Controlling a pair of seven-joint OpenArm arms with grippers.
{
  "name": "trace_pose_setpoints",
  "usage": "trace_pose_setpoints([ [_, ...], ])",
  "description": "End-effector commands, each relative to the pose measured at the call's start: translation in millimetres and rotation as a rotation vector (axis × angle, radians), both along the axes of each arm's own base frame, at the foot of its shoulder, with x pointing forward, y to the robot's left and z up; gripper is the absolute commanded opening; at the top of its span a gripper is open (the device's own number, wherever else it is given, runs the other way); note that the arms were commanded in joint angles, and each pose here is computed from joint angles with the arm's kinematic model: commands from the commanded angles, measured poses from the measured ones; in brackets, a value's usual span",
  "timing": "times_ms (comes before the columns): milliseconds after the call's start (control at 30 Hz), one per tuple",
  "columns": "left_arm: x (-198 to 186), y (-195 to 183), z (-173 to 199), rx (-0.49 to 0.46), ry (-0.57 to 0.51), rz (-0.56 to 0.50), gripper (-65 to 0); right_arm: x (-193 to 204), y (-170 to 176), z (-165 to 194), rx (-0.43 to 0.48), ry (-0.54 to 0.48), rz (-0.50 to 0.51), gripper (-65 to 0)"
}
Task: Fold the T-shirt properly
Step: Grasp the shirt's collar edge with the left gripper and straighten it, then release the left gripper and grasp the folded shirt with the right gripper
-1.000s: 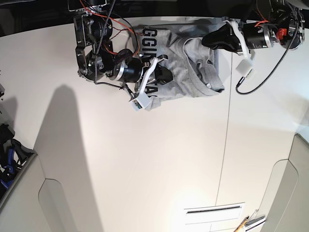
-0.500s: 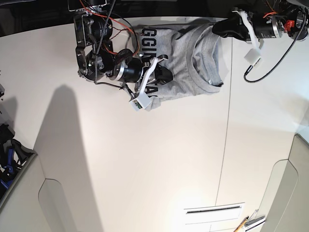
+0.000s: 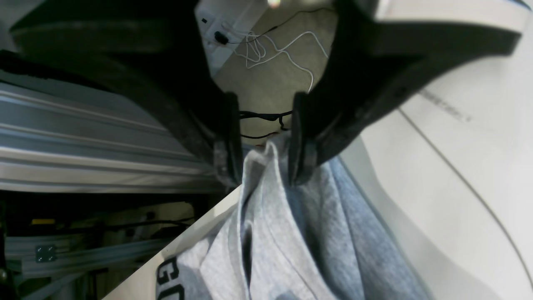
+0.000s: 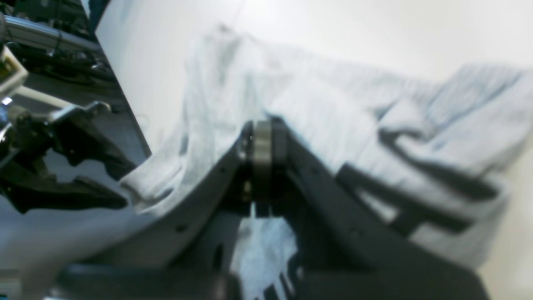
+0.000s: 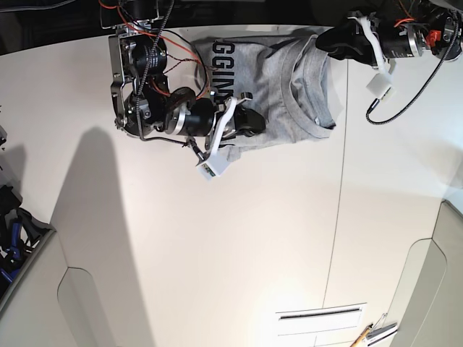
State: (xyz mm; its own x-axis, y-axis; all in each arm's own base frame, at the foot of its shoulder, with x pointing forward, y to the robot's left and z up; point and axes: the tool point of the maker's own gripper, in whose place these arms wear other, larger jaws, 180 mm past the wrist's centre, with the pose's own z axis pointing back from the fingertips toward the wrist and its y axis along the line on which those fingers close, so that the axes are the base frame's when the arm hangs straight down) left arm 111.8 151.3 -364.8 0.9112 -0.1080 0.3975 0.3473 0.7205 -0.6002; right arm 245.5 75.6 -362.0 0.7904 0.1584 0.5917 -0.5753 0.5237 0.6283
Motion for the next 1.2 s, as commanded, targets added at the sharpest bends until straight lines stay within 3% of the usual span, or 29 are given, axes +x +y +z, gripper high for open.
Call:
trace_pose_setpoints([
  [0,4.0,-0.5,7.6,-0.012,-0.031,-0.006,-42.8,10.6,6.8,23.6,0.068,-0.052,-0.004,-65.0],
  [133,14.6,9.4,12.8,0.001,-0.066,0.029,-42.8,15.4,15.6,52.2,0.144,-0.105,0.024,-65.0],
  [300,41.7,43.5,30.1,0.055,-0.170,0.137,-42.8,7.7,29.3,62.4,0.134,-0.139,0.103,-65.0],
  [467,61.5,76.4,49.5,0.106,-0.262,0.237,-42.9,-35.0,52.0,44.8,0.027,-0.123,0.328,-65.0],
  [667,65.6,85.4,55.3,0.118,-0.288,0.266,-42.9,-63.1,65.1,11.8,-0.189,-0.211,0.488,-65.0],
  [933,65.4,85.1,54.9,0.117,-0.288,0.267,-49.7,-48.2,65.0,-12.0,-0.351,-0.342,0.470,-65.0],
  [1167,65.5,85.0,54.9,0.117,-0.288,0.268,-64.3,-46.7,47.7,-45.8,-0.408,-0.309,0.461,-65.0],
])
